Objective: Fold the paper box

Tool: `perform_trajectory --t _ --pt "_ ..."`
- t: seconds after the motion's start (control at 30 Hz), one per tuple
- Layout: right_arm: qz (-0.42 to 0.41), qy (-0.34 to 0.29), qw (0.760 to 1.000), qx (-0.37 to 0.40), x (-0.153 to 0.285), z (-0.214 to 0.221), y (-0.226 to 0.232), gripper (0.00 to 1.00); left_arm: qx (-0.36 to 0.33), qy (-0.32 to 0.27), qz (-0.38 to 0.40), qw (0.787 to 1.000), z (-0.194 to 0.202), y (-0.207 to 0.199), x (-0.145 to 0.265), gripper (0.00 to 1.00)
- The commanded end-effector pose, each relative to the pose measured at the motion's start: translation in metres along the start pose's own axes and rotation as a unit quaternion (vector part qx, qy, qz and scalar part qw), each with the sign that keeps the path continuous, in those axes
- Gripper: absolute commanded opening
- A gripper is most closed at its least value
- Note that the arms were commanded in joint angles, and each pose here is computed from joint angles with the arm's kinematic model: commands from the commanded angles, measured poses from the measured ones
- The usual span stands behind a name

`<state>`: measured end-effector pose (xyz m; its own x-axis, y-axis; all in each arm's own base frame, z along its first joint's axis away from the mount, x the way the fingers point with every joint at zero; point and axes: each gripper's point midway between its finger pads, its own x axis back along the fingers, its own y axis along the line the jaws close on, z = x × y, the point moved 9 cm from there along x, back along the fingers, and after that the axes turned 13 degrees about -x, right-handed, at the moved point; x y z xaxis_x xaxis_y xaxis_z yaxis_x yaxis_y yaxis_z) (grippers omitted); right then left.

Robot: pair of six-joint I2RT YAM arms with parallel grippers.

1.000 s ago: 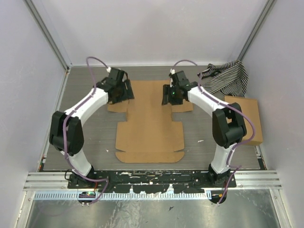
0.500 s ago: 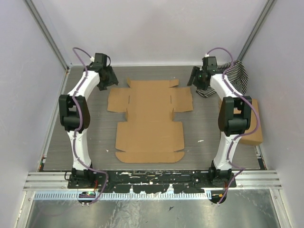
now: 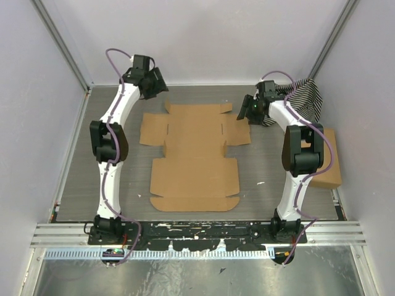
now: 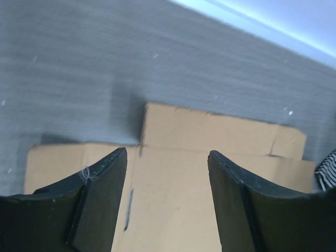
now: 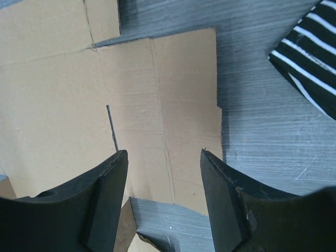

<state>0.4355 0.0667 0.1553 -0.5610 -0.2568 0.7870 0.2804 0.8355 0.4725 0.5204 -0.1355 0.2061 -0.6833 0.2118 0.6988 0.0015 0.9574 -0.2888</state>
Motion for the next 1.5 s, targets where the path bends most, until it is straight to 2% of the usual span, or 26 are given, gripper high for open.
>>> perform_trajectory --t 0.0,0.47,0.6,0.77,0.9,1.0,1.03,1.1,1.3,1.47 --pt "-0.049 -0.037 0.998 0.011 0.033 -0.01 0.02 0.62 -0.019 0.004 -0.004 1.0 -0.003 -0.012 -0.018 0.69" --pt "-0.072 -0.047 0.996 0.026 0.059 -0.004 0.028 0.62 -0.047 0.029 -0.047 0.997 0.019 -0.005 -0.056 0.66" --pt "-0.076 -0.041 0.996 0.027 0.057 0.0 0.029 0.62 -0.047 0.032 -0.044 0.997 0.025 -0.006 -0.066 0.61" --pt "-0.078 -0.033 0.996 0.028 0.055 0.004 0.031 0.61 -0.053 0.026 -0.037 0.998 0.032 -0.007 -0.08 0.46" --pt "-0.08 -0.033 0.996 0.03 0.056 0.005 0.032 0.61 -0.059 0.023 -0.033 0.997 0.03 -0.008 -0.082 0.22" --pt "-0.081 -0.033 0.996 0.031 0.058 0.004 0.034 0.61 -0.071 0.017 -0.029 0.997 0.027 -0.009 -0.076 0.0" --pt "-0.082 -0.033 0.996 0.031 0.06 0.004 0.035 0.61 -0.075 0.014 -0.029 0.997 0.026 -0.009 -0.073 0.0" --pt "-0.083 -0.034 0.995 0.032 0.063 0.002 0.037 0.61 -0.085 0.0 -0.027 0.996 0.021 -0.01 -0.062 0.0" --pt "-0.079 -0.042 0.995 0.053 0.084 -0.005 0.044 0.61 -0.118 -0.1 -0.005 0.988 -0.007 -0.02 0.005 0.0" --pt "-0.086 -0.065 0.991 0.085 0.118 -0.011 0.053 0.62 -0.148 -0.217 0.06 0.963 -0.013 -0.028 0.062 0.0"
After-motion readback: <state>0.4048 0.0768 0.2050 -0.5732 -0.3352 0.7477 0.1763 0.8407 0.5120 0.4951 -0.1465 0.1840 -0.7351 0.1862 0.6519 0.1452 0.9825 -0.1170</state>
